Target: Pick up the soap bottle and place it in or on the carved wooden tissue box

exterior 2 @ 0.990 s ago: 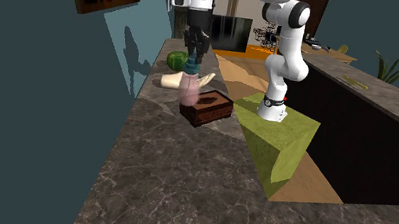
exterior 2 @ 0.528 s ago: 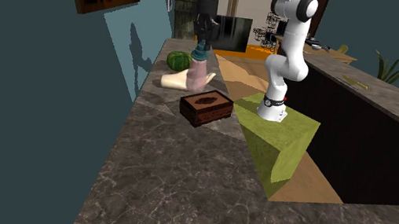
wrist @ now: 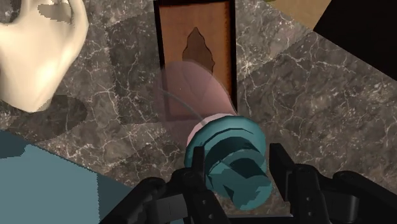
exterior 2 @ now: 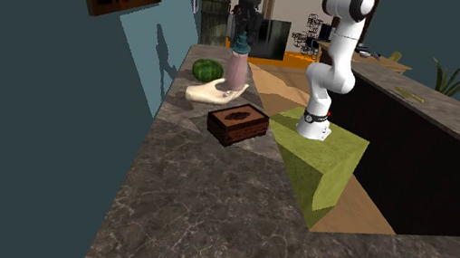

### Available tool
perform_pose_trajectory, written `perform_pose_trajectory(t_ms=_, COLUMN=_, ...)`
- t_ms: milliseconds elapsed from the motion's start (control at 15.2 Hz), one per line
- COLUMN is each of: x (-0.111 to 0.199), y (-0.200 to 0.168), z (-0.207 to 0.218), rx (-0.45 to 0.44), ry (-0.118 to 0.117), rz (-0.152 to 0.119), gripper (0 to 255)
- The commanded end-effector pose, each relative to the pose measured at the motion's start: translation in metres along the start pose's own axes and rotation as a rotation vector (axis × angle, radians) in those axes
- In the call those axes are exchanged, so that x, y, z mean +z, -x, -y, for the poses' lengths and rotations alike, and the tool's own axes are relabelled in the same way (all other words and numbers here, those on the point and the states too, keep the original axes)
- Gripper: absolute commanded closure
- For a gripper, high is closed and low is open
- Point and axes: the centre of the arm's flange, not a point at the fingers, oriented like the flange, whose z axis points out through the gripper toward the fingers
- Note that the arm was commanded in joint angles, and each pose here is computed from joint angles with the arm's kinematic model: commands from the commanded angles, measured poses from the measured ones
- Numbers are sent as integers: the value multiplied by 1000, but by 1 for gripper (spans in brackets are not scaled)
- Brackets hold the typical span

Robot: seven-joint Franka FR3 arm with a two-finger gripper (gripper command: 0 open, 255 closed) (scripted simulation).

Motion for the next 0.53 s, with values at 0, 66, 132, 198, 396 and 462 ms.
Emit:
perform_pose_trajectory(t_ms=0, x=-12, y=25, z=-12, rx=-1, ry=0, rz=-1, gripper=255)
perform_pose_trajectory(t_ms=66, x=-17, y=35, z=-18, rx=-1, ry=0, rz=-1, gripper=255)
perform_pose_trajectory(t_ms=132, x=-22, y=46, z=-25, rx=-1, ry=0, rz=-1, gripper=255)
perform_pose_trajectory(t_ms=198, x=-28, y=58, z=-32, rx=-1, ry=0, rz=-1, gripper=255)
perform_pose_trajectory(t_ms=396, x=-13, y=58, z=-33, rx=-1, ry=0, rz=-1, gripper=255)
perform_pose_trajectory(t_ms=462, x=-7, y=58, z=-33, rx=-1, ry=0, rz=-1, gripper=255)
